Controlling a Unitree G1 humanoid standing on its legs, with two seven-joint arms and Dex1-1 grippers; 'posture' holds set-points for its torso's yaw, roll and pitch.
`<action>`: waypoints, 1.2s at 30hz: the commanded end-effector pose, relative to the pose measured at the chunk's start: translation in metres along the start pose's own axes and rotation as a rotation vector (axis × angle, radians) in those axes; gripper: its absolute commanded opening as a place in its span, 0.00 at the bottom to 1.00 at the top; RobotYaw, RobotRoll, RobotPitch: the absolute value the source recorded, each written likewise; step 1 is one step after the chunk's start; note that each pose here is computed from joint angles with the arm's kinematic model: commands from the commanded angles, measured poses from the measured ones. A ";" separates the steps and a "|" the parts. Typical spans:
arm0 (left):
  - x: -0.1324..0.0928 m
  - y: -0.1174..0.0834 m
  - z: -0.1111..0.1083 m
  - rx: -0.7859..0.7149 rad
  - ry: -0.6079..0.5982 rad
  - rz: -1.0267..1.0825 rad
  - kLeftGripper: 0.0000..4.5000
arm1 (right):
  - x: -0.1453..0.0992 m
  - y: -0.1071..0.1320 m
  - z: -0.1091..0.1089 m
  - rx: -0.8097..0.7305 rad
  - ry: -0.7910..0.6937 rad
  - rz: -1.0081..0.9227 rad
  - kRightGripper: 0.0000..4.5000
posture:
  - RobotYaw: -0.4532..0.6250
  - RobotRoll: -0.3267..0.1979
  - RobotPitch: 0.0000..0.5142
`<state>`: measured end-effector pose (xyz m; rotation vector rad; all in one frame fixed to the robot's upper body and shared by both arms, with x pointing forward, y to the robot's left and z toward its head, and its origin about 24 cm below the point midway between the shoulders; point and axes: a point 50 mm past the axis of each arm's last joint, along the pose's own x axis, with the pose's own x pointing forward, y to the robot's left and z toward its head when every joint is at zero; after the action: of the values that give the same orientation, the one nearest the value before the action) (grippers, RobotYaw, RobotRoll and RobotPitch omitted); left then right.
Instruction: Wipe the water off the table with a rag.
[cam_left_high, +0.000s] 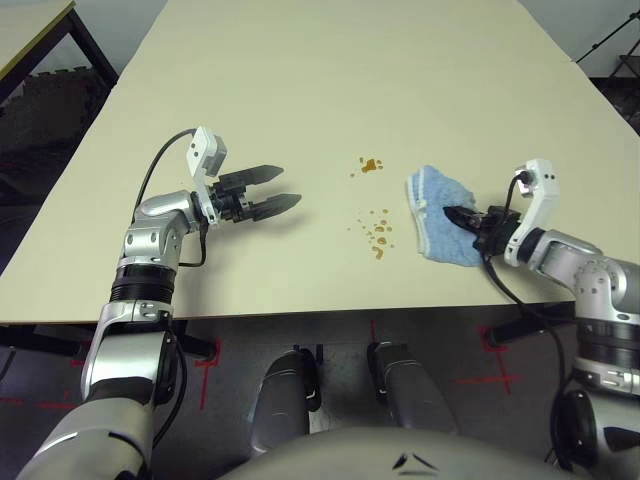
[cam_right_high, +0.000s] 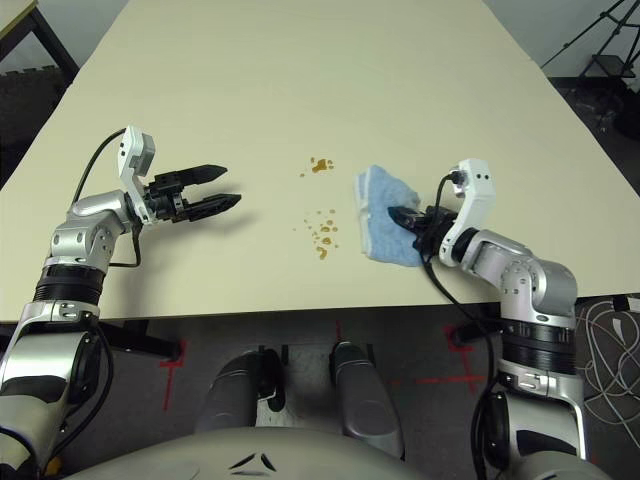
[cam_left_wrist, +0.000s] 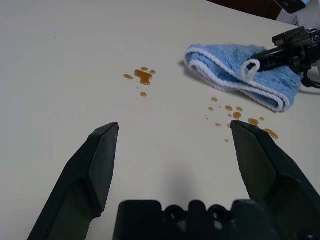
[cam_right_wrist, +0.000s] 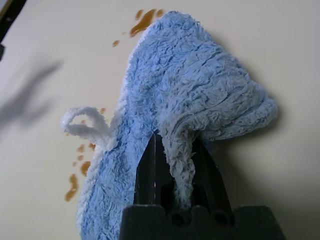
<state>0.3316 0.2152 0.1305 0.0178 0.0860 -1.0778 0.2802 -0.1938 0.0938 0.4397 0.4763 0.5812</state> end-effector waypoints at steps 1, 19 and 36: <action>-0.004 0.001 -0.001 0.007 0.008 0.012 1.00 | 0.009 0.014 -0.021 0.033 0.095 0.055 0.00 | 0.24 0.62 0.32; -0.004 0.000 -0.003 0.006 0.006 0.029 1.00 | 0.034 0.064 -0.054 -0.005 0.207 0.202 0.00 | 0.25 0.62 0.32; 0.000 0.001 -0.003 0.011 0.002 0.030 1.00 | 0.016 0.009 0.010 0.013 0.008 0.026 0.00 | 0.24 0.62 0.31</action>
<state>0.3320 0.2157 0.1292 0.0261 0.0754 -1.0508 0.2908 -0.1710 0.0981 0.4451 0.5069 0.6412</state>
